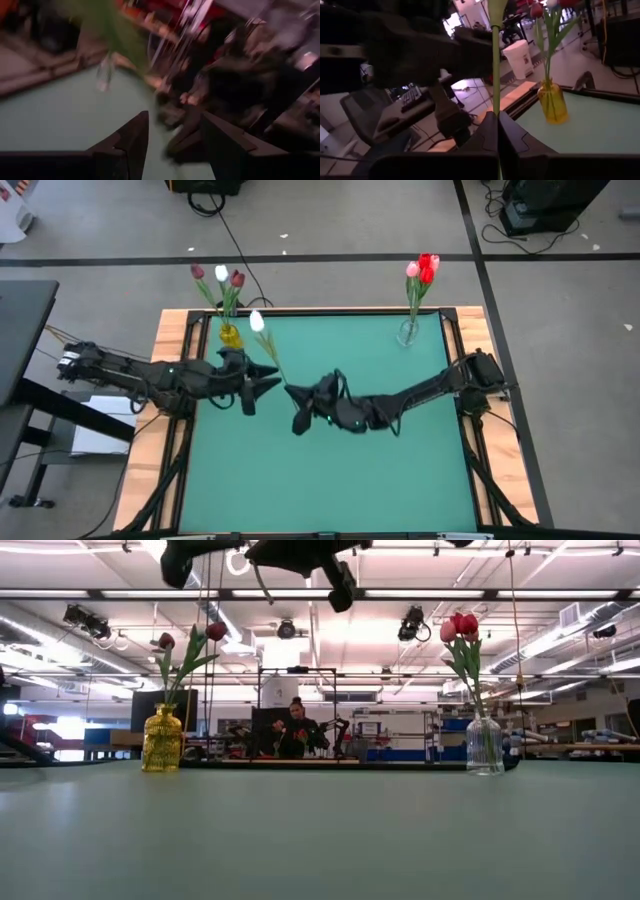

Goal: Sort flowers into vase by color
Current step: Put the white flower into the yellow vase

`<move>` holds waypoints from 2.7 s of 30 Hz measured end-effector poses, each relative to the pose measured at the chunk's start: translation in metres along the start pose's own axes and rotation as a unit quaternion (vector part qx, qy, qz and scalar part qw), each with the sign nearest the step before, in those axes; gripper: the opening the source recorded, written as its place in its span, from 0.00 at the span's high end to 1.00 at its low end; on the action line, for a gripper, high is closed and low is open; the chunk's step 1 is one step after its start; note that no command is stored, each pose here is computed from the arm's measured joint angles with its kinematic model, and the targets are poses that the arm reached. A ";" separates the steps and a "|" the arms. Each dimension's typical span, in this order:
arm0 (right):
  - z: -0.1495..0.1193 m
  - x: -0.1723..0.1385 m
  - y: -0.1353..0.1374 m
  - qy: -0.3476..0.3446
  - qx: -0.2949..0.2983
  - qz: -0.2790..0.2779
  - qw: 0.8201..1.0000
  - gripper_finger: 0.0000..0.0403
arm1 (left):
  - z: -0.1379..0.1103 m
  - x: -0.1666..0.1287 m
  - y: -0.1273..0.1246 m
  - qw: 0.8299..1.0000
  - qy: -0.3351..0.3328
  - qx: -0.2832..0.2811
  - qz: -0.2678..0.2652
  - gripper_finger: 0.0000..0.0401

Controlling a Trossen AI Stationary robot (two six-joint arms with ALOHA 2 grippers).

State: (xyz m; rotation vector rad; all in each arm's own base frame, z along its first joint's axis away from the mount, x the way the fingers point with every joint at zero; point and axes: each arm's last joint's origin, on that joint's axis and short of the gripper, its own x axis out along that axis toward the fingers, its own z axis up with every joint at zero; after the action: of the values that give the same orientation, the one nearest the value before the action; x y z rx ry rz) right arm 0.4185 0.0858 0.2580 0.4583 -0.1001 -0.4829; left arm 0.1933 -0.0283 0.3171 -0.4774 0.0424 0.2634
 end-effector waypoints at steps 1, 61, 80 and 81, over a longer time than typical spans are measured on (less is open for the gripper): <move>0.003 0.004 -0.004 0.000 0.001 0.003 1.000 1.00 | 0.004 0.001 0.000 1.000 -0.017 0.004 -0.006 0.55; 0.031 0.039 -0.080 0.218 -0.021 0.036 0.975 0.64 | 0.041 -0.010 0.053 0.960 -0.108 0.128 0.223 0.98; 0.030 0.046 -0.118 0.311 -0.082 0.019 0.947 0.56 | 0.062 -0.065 0.104 0.878 -0.152 0.102 0.442 0.98; 0.033 0.048 -0.124 0.314 -0.071 0.019 0.947 0.56 | 0.063 -0.067 0.105 0.874 -0.153 0.105 0.449 0.98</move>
State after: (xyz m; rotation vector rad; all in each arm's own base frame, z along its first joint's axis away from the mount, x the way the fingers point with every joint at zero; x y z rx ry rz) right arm 0.4020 -0.0478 0.2316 0.4493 0.5370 -0.2853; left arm 0.1000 0.0742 0.3329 -0.1617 -0.0199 1.2379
